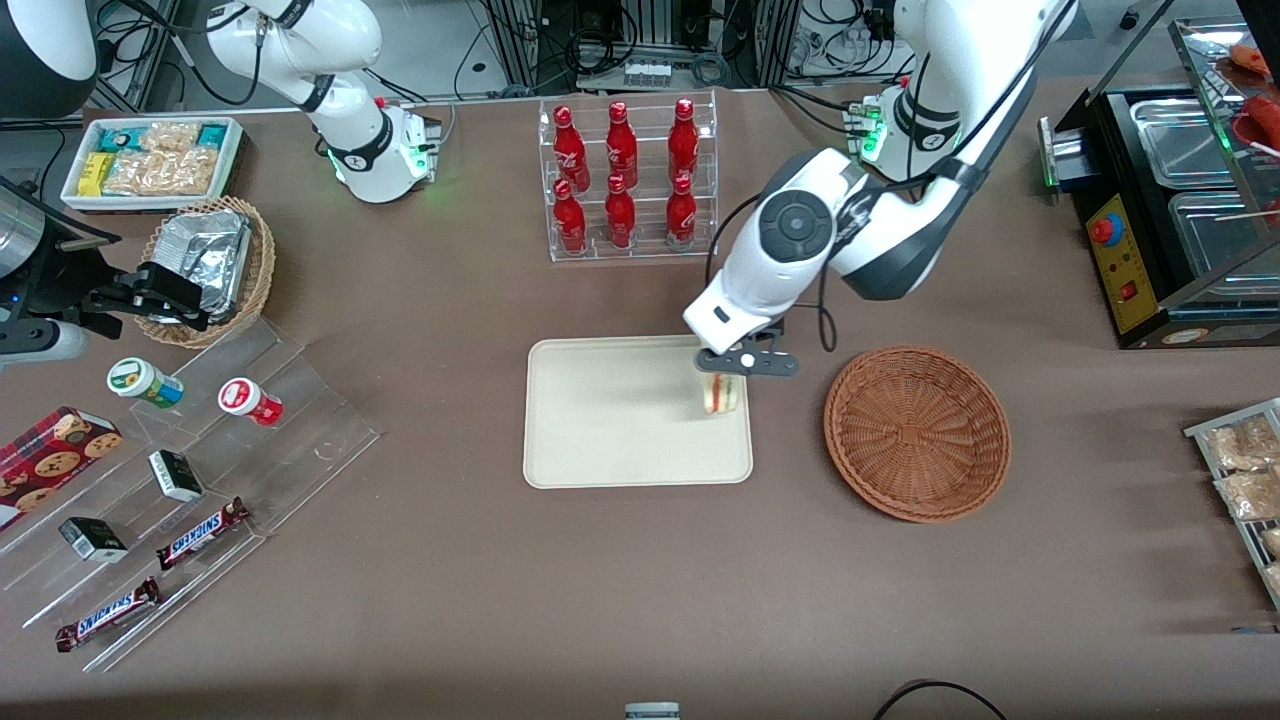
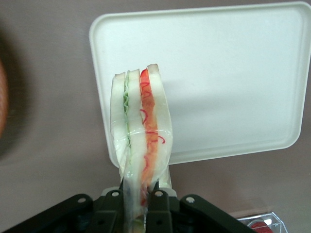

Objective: Place sandwich from basket to tray
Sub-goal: 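Lift the sandwich and carry it with the left gripper over the tray, then lower the held sandwich onto the tray center with the left gripper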

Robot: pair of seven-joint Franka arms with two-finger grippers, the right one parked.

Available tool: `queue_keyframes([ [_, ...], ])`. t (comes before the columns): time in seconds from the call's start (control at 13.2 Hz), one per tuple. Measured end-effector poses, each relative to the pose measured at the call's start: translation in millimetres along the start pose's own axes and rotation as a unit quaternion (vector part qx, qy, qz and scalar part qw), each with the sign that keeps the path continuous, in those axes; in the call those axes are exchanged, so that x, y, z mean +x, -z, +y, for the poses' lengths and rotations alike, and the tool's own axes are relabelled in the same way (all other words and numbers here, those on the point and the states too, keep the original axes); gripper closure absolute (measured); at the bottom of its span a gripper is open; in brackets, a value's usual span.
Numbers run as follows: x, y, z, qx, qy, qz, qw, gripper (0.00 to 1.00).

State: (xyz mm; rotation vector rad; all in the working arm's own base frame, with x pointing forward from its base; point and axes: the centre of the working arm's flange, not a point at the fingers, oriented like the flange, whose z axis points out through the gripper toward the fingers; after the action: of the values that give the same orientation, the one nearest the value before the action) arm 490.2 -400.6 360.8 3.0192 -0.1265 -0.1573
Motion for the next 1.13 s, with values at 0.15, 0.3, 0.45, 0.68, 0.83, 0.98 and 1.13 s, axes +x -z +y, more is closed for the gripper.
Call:
queue_keyframes([
  [0.15,-1,-13,8,0.009,0.003,0.01,0.9999,0.85],
  [0.3,2,-26,9,0.027,0.01,0.026,0.9992,0.85],
  [0.45,4,-43,15,0.038,0.018,0.039,0.9984,0.85],
  [0.68,5,-63,30,0.04,0.027,0.046,0.9978,0.85],
  [0.83,8,-70,34,0.032,0.028,0.044,0.9981,0.85],
  [0.98,11,-82,35,0.024,0.023,0.047,0.9983,0.85],
  [1.13,9,-97,40,0.016,0.015,0.045,0.9988,0.85],
])
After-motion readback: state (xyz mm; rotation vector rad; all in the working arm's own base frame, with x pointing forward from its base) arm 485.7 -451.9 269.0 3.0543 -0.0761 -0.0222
